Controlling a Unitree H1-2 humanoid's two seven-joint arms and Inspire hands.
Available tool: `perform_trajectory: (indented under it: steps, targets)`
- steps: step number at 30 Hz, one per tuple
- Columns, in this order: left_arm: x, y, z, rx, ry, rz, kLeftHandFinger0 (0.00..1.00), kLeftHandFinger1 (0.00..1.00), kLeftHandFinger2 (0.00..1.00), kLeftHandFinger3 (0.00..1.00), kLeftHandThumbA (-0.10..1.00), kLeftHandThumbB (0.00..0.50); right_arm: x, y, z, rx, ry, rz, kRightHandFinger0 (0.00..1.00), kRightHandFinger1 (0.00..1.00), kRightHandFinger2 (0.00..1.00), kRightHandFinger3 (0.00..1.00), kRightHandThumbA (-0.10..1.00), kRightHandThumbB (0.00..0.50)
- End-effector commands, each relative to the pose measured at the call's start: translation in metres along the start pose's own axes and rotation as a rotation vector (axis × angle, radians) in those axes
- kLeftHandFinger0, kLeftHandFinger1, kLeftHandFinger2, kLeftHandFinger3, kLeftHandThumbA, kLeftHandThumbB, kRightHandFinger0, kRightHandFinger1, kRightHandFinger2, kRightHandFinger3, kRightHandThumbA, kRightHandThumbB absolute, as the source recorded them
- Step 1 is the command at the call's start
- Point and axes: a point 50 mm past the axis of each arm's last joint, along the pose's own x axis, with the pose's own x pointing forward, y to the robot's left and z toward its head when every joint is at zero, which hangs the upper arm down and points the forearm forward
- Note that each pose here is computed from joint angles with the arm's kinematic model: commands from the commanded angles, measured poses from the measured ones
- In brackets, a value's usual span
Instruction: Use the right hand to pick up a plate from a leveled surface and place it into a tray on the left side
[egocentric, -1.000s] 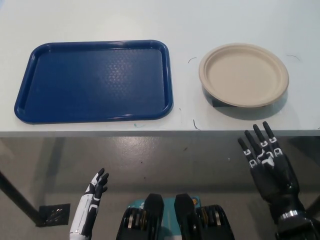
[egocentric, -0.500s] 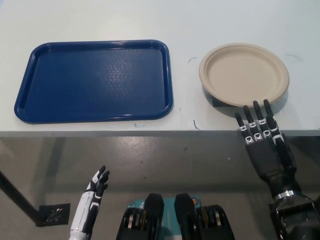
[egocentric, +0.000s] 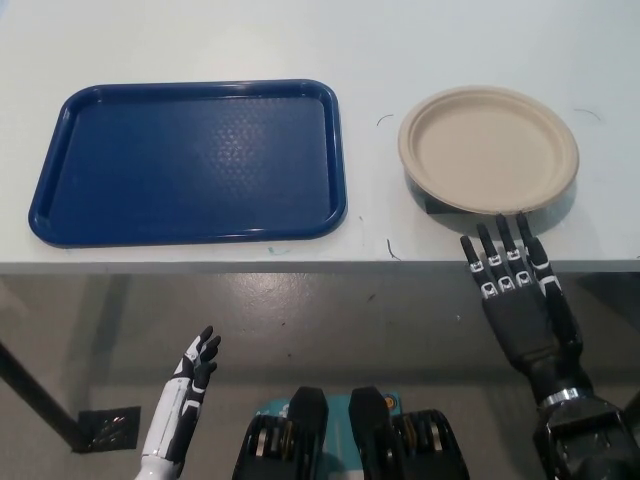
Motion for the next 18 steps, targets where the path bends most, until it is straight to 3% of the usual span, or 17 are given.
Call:
perform_trajectory:
  steps: [1,18]
  targets:
    - [0.007,0.003,0.011,0.018,-0.061,0.001,1.0,1.0,1.0,1.0,1.0,0.126,-0.004,0.018,-0.005,0.037,0.017,0.077,1.0,1.0,1.0,1.0,1.0,0.451]
    - [0.007,0.003,0.01,0.031,-0.059,-0.001,1.0,1.0,1.0,1.0,1.0,0.134,-0.004,0.006,-0.014,0.055,0.034,0.02,1.0,1.0,1.0,1.0,1.0,0.438]
